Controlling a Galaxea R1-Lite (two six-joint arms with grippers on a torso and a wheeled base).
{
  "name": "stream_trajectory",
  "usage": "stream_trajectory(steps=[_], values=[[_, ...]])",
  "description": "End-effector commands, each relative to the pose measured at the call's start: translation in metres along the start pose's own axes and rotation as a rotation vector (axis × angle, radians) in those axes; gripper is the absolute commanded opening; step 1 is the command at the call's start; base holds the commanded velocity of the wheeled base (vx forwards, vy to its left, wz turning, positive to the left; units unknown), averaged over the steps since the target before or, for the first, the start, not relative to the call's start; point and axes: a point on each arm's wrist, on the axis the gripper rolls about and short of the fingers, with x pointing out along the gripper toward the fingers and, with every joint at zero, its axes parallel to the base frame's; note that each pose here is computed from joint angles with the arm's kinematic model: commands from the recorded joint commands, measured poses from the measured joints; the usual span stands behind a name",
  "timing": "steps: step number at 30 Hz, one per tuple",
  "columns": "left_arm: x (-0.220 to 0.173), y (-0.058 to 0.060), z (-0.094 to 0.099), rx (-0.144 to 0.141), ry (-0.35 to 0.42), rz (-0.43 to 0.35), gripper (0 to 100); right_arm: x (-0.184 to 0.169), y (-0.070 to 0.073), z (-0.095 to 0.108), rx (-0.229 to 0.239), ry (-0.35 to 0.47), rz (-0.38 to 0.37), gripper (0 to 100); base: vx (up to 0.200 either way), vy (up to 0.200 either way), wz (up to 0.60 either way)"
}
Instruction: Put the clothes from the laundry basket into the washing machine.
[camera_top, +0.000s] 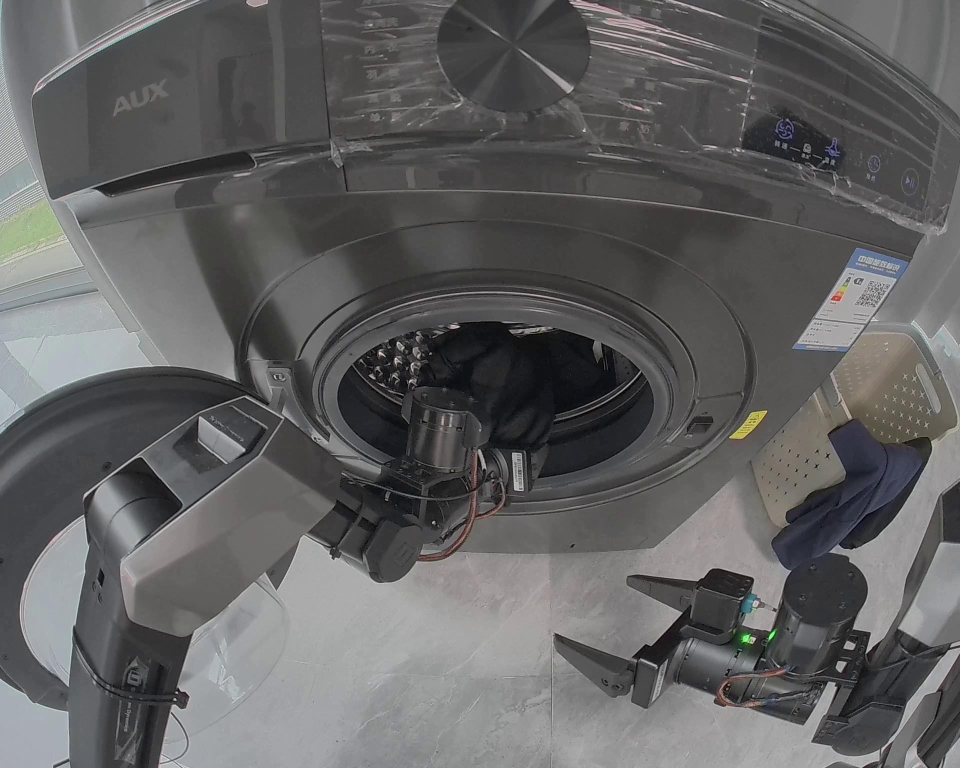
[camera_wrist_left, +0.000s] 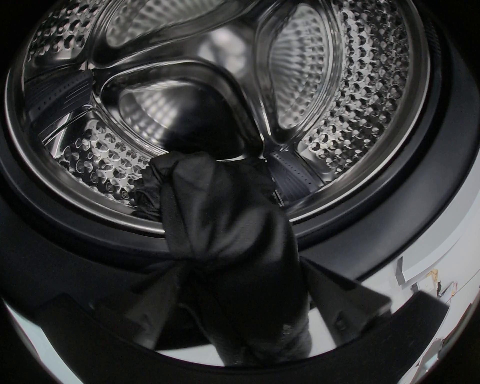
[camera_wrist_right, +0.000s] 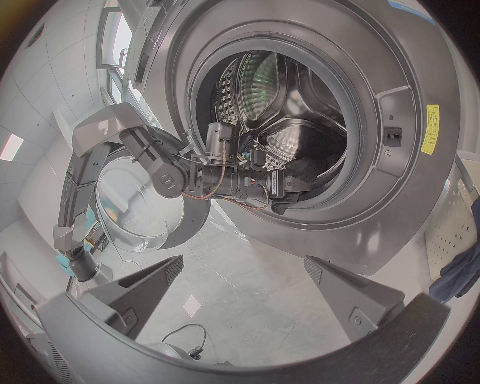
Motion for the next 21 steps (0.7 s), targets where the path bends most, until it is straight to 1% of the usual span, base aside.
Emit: stream_trajectory(steps=[1, 6, 7, 8, 9, 10, 11, 12, 14, 16, 17, 19, 21], values=[[0.008, 0.005, -0.002, -0.002, -0.019, 0.007, 0, 0.000, -0.001, 0.000, 0.001, -0.002, -0.003, 100, 0.000, 0.000, 0.00], [0.013, 0.001, 0.007, -0.012, -0.068, -0.004, 0, 0.000, -0.001, 0.000, 0.000, 0.000, -0.003, 100, 0.000, 0.000, 0.00], [0.014, -0.001, 0.017, -0.023, -0.115, -0.016, 0, 0.000, -0.001, 0.000, 0.000, 0.000, -0.003, 100, 0.000, 0.000, 0.00], [0.015, -0.002, 0.021, -0.029, -0.137, -0.022, 0, 0.000, -0.001, 0.000, 0.001, -0.002, -0.003, 100, 0.000, 0.000, 0.00], [0.015, -0.004, 0.028, -0.040, -0.170, -0.029, 0, 0.000, -0.001, 0.000, 0.001, -0.002, -0.005, 100, 0.000, 0.000, 0.00], [0.015, -0.004, 0.030, -0.044, -0.177, -0.032, 0, 0.000, -0.001, 0.000, 0.001, -0.002, -0.005, 100, 0.000, 0.000, 0.00], [0.015, -0.008, 0.042, -0.077, -0.237, -0.053, 0, 0.000, -0.001, 0.000, 0.001, 0.000, -0.005, 100, 0.000, 0.000, 0.00], [0.015, -0.009, 0.047, -0.096, -0.266, -0.063, 0, 0.000, -0.001, 0.000, 0.001, 0.000, -0.005, 100, 0.000, 0.000, 0.00], [0.017, -0.012, 0.057, -0.121, -0.328, -0.084, 0, 0.000, -0.001, 0.000, 0.000, 0.001, -0.004, 100, 0.000, 0.000, 0.00], [0.017, -0.012, 0.057, -0.122, -0.331, -0.085, 0, 0.001, -0.001, 0.000, 0.000, 0.000, -0.003, 100, 0.000, 0.000, 0.00], [0.021, -0.012, 0.058, -0.126, -0.361, -0.091, 0, 0.000, 0.000, 0.000, 0.000, 0.002, -0.002, 100, 0.000, 0.000, 0.00], [0.024, -0.012, 0.060, -0.129, -0.386, -0.096, 0, 0.000, -0.001, 0.000, 0.000, 0.001, -0.004, 100, 0.000, 0.000, 0.00], [0.024, -0.012, 0.059, -0.131, -0.390, -0.094, 0, 0.000, -0.001, 0.000, 0.001, 0.001, -0.005, 100, 0.000, 0.000, 0.00]])
